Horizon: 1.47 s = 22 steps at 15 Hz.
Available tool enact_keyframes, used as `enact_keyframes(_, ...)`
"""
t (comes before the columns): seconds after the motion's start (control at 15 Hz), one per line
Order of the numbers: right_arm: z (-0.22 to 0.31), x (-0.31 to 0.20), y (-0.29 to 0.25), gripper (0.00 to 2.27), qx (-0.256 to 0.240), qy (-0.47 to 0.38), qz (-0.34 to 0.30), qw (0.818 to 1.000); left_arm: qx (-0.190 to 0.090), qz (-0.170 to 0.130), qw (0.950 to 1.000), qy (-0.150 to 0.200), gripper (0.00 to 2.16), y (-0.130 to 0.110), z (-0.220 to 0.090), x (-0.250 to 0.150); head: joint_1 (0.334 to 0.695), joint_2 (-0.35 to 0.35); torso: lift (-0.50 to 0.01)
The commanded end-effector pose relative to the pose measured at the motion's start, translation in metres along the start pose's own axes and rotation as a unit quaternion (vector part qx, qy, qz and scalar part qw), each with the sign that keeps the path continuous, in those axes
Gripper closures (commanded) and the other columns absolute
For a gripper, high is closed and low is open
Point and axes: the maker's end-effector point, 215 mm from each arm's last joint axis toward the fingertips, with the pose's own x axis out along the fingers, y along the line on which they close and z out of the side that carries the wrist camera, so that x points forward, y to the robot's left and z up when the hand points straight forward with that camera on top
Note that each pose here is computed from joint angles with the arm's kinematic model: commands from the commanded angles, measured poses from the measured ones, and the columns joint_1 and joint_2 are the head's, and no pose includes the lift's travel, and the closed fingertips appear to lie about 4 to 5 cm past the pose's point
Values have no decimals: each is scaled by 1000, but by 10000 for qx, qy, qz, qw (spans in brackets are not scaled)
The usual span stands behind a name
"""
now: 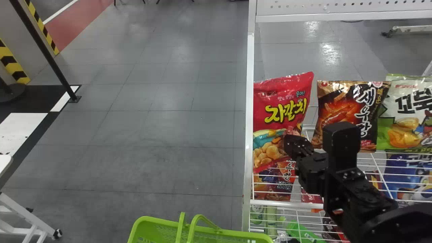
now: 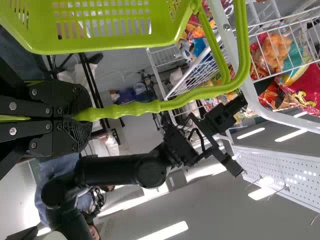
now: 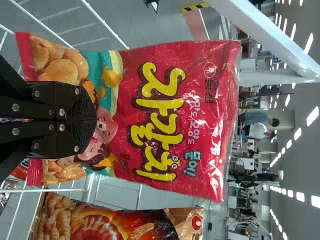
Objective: Hold basket handle with left hand then pick Jagalchi snack with right hand and place into basket
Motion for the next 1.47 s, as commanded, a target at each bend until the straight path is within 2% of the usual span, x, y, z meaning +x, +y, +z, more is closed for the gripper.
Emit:
enact_keyframes(0.0, 11, -12, 0, 2253, -51, -67, -42, 10000, 7, -47, 10000, -7, 2142, -1, 0, 0, 695, 102, -9)
enact_keyframes(0.47, -10, -75, -2, 2250, 35, 544, -135, 9984, 31, -46, 10000, -9, 2142, -1, 0, -1, 695, 92, -9)
enact_keyframes(0.8, -22, -124, -23, 2250, 34, 860, -361, 9956, 37, -54, 10000, -14, 2142, 0, 2, 0, 695, 45, -9)
enact_keyframes(1.07, -48, -169, -25, 2250, 78, 1532, -418, 9873, 27, -86, 10000, -15, 2142, 2, 4, 2, 695, -9, -9)
enact_keyframes(1.4, -89, -222, -5, 2250, 203, 2504, -230, 9676, 20, -166, 9999, 27, 2142, 3, 5, 9, 695, -50, -9)
